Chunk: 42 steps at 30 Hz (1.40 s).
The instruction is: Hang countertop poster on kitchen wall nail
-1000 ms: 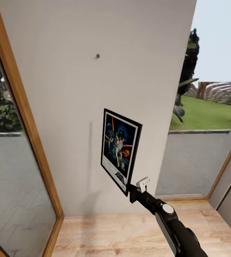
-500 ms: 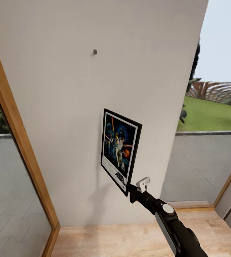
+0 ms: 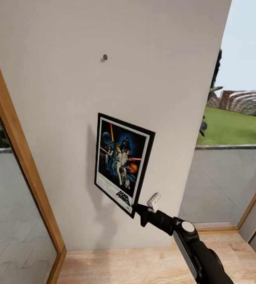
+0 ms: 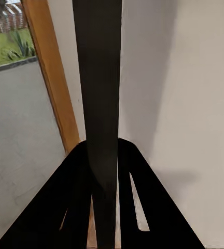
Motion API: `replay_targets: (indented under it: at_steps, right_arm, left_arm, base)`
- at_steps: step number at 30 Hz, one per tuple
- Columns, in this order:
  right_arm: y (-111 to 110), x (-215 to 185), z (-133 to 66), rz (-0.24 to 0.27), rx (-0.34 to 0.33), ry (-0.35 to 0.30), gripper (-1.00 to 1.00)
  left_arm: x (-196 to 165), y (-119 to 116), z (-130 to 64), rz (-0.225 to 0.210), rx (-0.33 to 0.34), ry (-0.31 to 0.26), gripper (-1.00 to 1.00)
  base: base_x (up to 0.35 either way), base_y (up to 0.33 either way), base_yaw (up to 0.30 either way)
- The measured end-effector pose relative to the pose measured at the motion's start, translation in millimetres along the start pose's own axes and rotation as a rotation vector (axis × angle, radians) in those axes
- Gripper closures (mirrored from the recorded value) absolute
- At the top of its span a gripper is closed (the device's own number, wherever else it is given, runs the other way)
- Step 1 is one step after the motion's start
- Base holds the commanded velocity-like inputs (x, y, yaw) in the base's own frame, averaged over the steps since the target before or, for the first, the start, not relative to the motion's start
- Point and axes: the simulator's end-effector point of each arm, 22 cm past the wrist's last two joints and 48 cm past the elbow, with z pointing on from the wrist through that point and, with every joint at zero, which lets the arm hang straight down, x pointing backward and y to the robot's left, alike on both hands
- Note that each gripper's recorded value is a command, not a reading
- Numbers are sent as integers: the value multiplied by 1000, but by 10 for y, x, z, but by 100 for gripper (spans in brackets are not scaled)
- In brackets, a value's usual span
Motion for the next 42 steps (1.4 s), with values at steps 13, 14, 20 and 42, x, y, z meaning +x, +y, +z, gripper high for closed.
replay_targets:
  at_steps: [13, 14, 20, 42]
  right_arm:
    - [299, -533, -47, 34, -102, 45, 100]
    - [334, -660, -42, 31, -125, 45, 100]
    - [520, -1293, -18, 9, -277, 59, 100]
    - [1012, -3246, -286, -165, -565, 37, 100]
  left_arm:
    - [35, 11, -8, -7, -1, -2, -100]
    - [62, 9, -9, -8, -1, 3, -100]
    - [281, -23, -27, -16, 5, 43, -100]
    - [341, -14, -39, -20, 2, 46, -100]
  base:
    - [0, 0, 0]
    - [0, 0, 0]
    - [0, 0, 0]
    - [0, 0, 0]
